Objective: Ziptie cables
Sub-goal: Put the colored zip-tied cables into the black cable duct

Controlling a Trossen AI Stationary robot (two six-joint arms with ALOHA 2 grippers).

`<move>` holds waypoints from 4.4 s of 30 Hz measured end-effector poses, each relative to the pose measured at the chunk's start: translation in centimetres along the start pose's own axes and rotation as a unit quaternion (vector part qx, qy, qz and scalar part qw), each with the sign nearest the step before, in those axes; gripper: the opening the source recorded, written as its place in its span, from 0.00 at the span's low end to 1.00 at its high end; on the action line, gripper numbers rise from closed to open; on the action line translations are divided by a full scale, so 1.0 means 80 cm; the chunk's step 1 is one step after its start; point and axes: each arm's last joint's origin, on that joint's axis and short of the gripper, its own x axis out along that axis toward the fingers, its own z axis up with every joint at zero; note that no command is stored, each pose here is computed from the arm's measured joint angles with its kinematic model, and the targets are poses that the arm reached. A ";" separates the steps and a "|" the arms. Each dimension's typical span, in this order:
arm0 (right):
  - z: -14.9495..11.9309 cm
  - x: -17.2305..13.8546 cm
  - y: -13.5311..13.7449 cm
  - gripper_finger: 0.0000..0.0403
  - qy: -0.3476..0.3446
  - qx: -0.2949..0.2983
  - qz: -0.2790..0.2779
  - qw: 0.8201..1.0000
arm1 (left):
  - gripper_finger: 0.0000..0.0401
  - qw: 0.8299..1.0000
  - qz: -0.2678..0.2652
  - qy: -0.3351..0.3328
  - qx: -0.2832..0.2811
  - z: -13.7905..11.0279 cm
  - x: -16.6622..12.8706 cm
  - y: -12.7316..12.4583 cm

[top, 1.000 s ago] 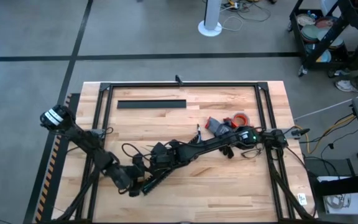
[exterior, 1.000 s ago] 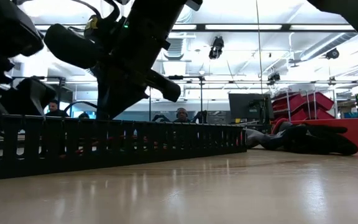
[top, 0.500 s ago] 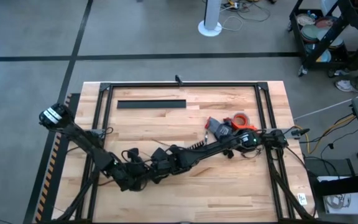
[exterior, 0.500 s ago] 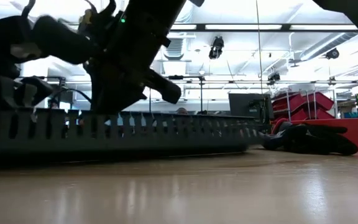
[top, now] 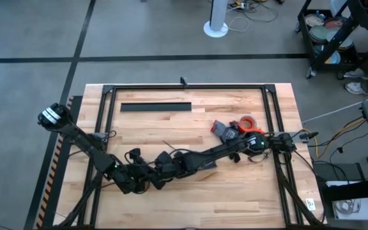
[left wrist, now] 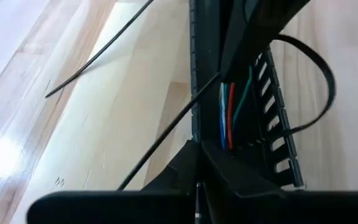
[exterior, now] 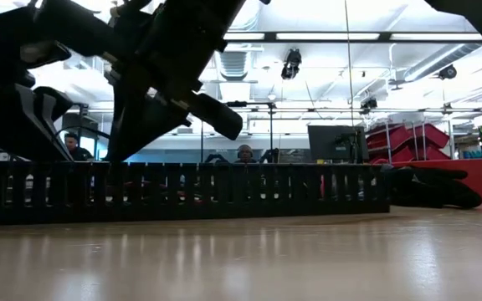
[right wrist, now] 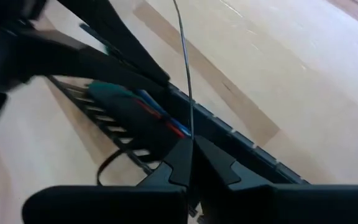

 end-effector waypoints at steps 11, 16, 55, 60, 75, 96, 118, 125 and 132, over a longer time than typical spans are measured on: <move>0.002 0.002 -0.004 0.00 0.032 0.030 0.009 0.999 | 0.04 1.000 -0.006 0.006 -0.008 -0.001 0.002 -0.001; 0.001 0.010 -0.008 0.00 0.036 0.030 0.001 0.999 | 0.01 1.000 -0.013 0.002 -0.006 0.000 0.002 -0.003; 0.002 0.015 -0.014 0.00 0.055 0.055 0.007 0.997 | 0.00 0.999 -0.033 -0.033 -0.006 0.008 0.001 -0.010; 0.003 0.013 -0.014 0.00 0.055 0.055 0.006 0.997 | 0.00 0.999 -0.023 -0.033 -0.003 0.005 0.006 -0.011; 0.001 0.006 -0.019 0.00 0.073 0.071 -0.018 0.995 | 0.00 0.999 -0.014 -0.041 -0.017 0.003 0.013 -0.015; 0.011 -0.001 -0.020 0.00 0.114 0.097 -0.001 0.989 | 0.00 0.997 -0.009 -0.064 -0.031 0.007 0.012 -0.016; 0.015 0.011 -0.026 0.00 0.102 0.098 -0.007 0.990 | 0.00 0.997 -0.011 -0.079 -0.016 0.010 0.011 -0.018; 0.019 0.006 -0.023 0.00 0.086 0.089 -0.011 0.992 | 0.00 0.996 -0.009 -0.084 -0.016 0.011 0.010 -0.019; 0.019 0.007 -0.026 0.00 0.091 0.070 -0.016 0.993 | 0.00 0.996 -0.009 -0.087 -0.004 0.012 0.010 -0.019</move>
